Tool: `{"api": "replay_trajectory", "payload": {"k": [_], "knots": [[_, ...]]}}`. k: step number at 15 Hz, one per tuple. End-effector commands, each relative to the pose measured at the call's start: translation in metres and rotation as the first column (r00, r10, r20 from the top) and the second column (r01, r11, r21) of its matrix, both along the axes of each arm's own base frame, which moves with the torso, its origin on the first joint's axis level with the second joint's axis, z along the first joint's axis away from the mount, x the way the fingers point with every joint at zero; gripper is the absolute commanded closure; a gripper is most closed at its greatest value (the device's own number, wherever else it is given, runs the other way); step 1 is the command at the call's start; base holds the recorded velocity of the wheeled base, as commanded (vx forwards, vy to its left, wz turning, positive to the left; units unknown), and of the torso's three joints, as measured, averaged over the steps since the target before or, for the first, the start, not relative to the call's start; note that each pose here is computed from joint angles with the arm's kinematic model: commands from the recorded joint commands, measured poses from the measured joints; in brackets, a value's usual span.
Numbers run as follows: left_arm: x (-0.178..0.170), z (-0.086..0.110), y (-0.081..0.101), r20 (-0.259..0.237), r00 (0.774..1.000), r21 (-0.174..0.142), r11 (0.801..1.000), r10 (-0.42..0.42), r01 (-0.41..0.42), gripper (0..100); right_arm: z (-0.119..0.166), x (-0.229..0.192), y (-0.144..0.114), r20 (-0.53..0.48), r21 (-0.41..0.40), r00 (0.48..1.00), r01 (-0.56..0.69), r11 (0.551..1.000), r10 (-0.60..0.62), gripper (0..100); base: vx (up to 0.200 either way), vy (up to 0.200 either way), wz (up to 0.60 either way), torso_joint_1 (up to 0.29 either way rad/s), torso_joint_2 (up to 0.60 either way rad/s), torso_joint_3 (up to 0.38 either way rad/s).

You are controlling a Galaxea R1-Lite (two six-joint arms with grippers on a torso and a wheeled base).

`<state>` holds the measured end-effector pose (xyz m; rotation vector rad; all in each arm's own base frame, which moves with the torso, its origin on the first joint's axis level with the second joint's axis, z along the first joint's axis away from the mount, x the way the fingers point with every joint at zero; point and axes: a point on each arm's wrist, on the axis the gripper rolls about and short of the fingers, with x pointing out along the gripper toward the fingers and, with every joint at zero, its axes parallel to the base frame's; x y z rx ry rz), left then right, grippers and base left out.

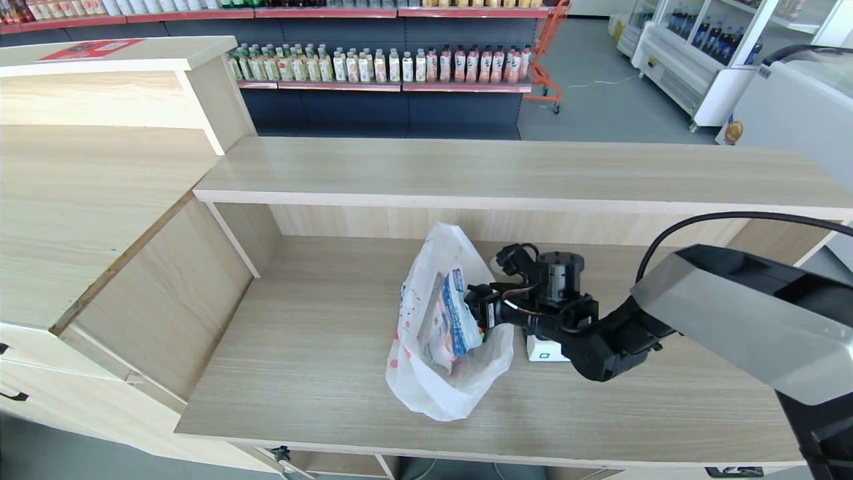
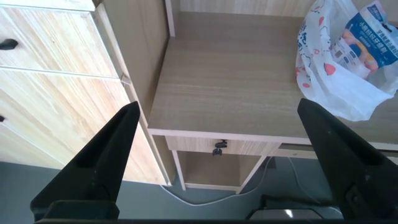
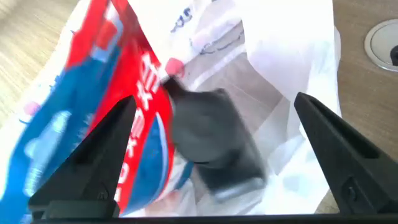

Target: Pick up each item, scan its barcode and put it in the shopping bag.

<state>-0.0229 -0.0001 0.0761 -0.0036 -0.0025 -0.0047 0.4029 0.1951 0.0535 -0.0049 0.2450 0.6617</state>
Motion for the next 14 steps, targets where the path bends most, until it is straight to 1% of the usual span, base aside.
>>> {"api": "replay_trajectory", "payload": {"k": [1, 2, 3, 4, 5, 7, 8, 9, 10, 11, 12, 13, 14], "knots": [[0.000, 0.000, 0.000, 0.001, 1.000, -0.001, 1.000, 0.000, 0.000, 0, 0.049, -0.011, -0.020, -0.021, 0.105, 0.999, 0.032, 0.994, -0.030, 0, 0.000, 0.000, 0.00, 0.000, 0.00, 0.000], [0.000, 0.000, 0.000, 0.001, 1.000, 0.001, 1.000, 0.000, 0.000, 0, 0.056, -0.014, -0.024, -0.031, 0.118, 0.999, 0.042, 0.992, -0.039, 0, 0.000, 0.000, 0.00, 0.000, 0.00, 0.000], [0.000, 0.000, 0.000, 0.001, 1.000, -0.001, 1.000, 0.000, 0.000, 0, 0.081, -0.033, -0.047, -0.089, 0.169, 0.993, 0.095, 0.981, -0.081, 0, 0.000, 0.000, 0.00, 0.000, 0.00, 0.000], [0.000, 0.000, 0.000, 0.001, 1.000, 0.001, 1.000, 0.000, 0.000, 0, 0.099, -0.054, -0.064, -0.121, 0.206, 0.988, 0.122, 0.971, -0.098, 0, 0.000, 0.000, 0.00, 0.000, 0.00, 0.000], [0.000, 0.000, 0.000, 0.001, 1.000, 0.001, 1.000, 0.000, 0.000, 0, 0.117, -0.080, -0.082, -0.149, 0.217, 0.983, 0.135, 0.967, -0.103, 0, 0.000, 0.000, 0.00, 0.000, 0.00, 0.000], [0.000, 0.000, 0.000, 0.001, 1.000, 0.001, 1.000, 0.000, 0.000, 0, 0.142, -0.140, -0.118, -0.198, 0.190, 0.969, 0.188, 0.964, -0.150, 0, 0.000, 0.000, 0.00, 0.000, 0.00, 0.000], [0.000, 0.000, 0.000, 0.001, 1.000, -0.001, 1.000, 0.000, 0.000, 0, 0.147, -0.164, -0.134, -0.194, 0.165, 0.963, 0.222, 0.961, -0.189, 0, 0.000, 0.000, 0.00, 0.000, 0.00, 0.000], [0.000, 0.000, 0.000, 0.001, 1.000, -0.001, 1.000, 0.000, 0.000, 0, 0.144, -0.190, -0.153, -0.165, 0.099, 0.956, 0.261, 0.960, -0.243, 0, 0.000, 0.000, 0.00, 0.000, 0.00, 0.000], [0.000, 0.000, 0.000, 0.001, 1.000, 0.001, 1.000, 0.000, 0.000, 0, 0.132, -0.224, -0.168, -0.158, 0.018, 0.936, 0.321, 0.947, -0.314, 0, 0.000, 0.000, 0.00, 0.000, 0.00, 0.000], [0.000, 0.000, 0.000, 0.001, 1.000, 0.001, 1.000, 0.000, 0.000, 0, 0.121, -0.258, -0.175, -0.157, -0.020, 0.919, 0.363, 0.931, -0.362, 0, 0.000, 0.000, 0.00, 0.000, 0.00, 0.000], [0.000, 0.000, 0.000, 0.001, 1.000, 0.001, 1.000, 0.000, 0.000, 0, 0.121, -0.258, -0.175, -0.157, -0.020, 0.919, 0.363, 0.931, -0.362, 0, 0.000, 0.000, 0.00, 0.000, 0.00, 0.000], [0.000, 0.000, 0.000, 0.001, 1.000, 0.001, 1.000, 0.000, 0.000, 0, 0.088, -0.323, -0.184, -0.126, -0.042, 0.881, 0.455, 0.890, -0.456, 0, 0.000, 0.000, 0.00, 0.000, 0.00, 0.000], [0.000, 0.000, 0.000, 0.001, 1.000, -0.001, 1.000, 0.000, 0.000, 0, 0.065, -0.358, -0.189, -0.074, -0.021, 0.871, 0.486, 0.874, -0.486, 0, 0.000, 0.000, 0.00, 0.000, 0.00, 0.000]]}}
